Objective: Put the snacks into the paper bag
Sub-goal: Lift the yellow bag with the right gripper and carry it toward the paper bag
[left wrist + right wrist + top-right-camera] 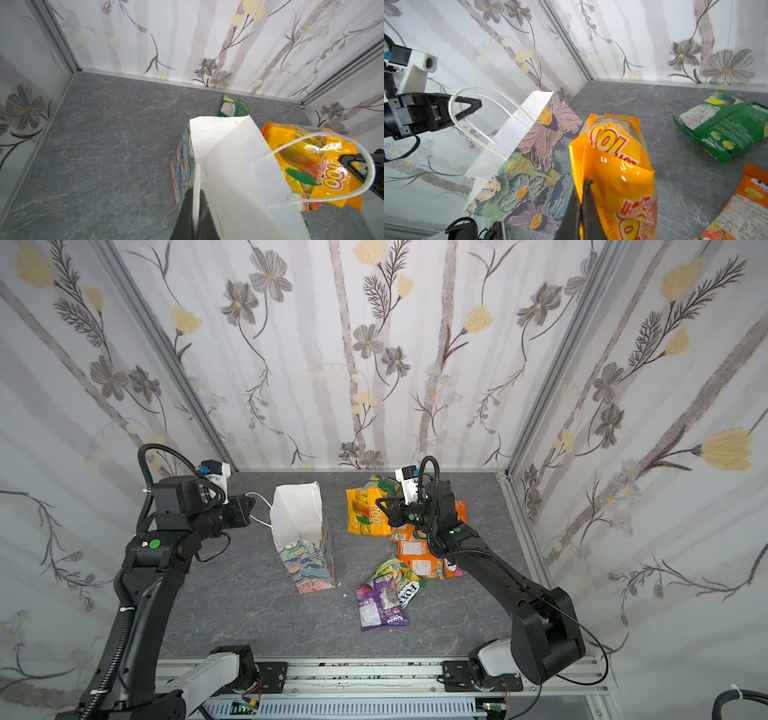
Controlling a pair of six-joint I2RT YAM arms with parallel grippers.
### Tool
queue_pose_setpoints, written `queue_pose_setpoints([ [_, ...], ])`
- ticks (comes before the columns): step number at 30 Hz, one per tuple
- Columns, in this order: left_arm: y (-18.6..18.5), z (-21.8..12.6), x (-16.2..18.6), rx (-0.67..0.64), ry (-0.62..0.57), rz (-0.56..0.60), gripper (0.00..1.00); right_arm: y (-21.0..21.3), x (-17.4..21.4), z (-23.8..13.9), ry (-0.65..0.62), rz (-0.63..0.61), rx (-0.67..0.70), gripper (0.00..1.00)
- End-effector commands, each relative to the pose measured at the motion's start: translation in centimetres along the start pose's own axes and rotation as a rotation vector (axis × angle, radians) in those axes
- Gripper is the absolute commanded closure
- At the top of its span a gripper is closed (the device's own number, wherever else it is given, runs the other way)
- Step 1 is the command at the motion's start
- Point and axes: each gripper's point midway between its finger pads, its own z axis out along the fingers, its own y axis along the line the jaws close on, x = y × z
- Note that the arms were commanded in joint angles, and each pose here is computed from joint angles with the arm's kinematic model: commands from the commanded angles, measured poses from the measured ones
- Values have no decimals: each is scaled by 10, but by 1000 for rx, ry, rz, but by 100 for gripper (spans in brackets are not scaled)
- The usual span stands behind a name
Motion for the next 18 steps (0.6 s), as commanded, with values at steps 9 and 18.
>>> queue_pose_setpoints([
  [9, -7, -2, -9, 25, -34, 21, 98, 38, -51, -19, -133, -147, -30, 100],
  [18, -7, 1, -9, 30, -29, 19, 99, 60, -81, -27, -169, -181, -39, 100],
])
